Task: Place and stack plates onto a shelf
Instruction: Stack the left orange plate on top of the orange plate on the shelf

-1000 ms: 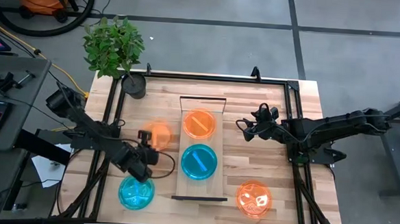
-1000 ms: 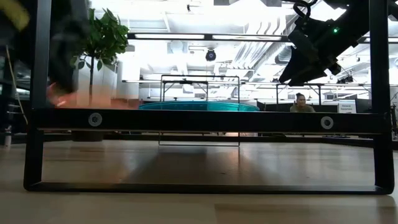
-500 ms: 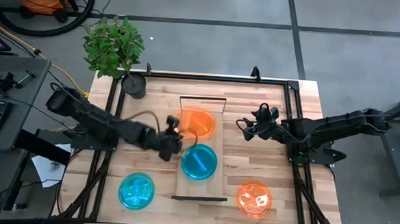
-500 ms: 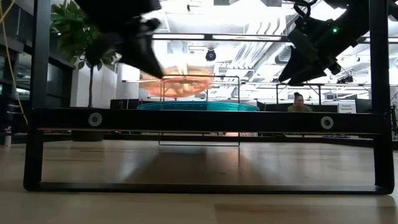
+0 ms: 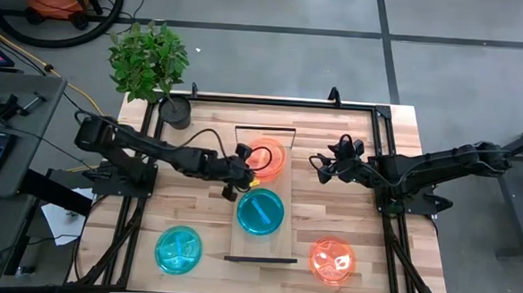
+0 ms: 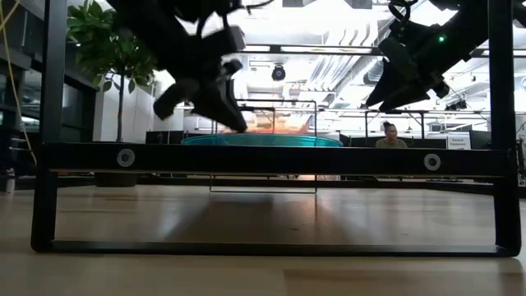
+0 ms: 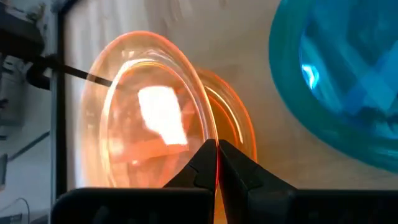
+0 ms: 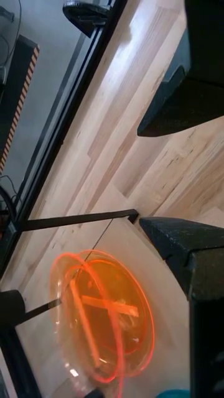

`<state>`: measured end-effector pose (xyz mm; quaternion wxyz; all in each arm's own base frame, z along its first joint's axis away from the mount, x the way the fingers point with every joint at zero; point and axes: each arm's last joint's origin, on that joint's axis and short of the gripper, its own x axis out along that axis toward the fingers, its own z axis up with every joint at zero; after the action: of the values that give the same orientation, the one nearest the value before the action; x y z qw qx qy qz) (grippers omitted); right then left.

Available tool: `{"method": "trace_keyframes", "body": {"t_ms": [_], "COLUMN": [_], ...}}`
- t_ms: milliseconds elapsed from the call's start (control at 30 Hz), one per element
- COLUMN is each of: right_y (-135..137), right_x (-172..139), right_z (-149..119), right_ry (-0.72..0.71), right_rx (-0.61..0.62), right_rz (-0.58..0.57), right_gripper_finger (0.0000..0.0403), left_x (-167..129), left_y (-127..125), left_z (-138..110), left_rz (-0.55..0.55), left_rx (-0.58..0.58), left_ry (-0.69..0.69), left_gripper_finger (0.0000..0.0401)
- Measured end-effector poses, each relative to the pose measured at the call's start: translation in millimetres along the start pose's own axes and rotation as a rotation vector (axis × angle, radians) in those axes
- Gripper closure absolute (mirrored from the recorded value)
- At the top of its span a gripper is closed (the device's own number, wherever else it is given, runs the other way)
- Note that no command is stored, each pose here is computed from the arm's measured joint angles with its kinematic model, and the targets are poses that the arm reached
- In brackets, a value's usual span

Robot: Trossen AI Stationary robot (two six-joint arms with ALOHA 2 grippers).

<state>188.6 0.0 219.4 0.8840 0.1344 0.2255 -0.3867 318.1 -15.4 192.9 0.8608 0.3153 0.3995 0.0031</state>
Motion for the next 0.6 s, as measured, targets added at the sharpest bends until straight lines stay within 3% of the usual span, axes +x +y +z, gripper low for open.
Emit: {"method": "trace_keyframes", "body": {"t_ms": [367, 600], "right_y": [0, 0], "right_x": [0, 0], "right_z": [0, 0], "right_ry": [-0.002, -0.005], "right_rx": [0.002, 0.006], "right_rz": [0.0, 0.002], "right_gripper_finger": [0.0199, 0.0199], "left_x": [23, 21], "left_y": [-11, -11], "left_z": [-8, -4], "left_rz": [0.037, 0.042], "left_rx": [0.032, 0.021], "left_ry": [0.108, 0.089], "left_gripper_finger": [0.0396, 0.0361]}}
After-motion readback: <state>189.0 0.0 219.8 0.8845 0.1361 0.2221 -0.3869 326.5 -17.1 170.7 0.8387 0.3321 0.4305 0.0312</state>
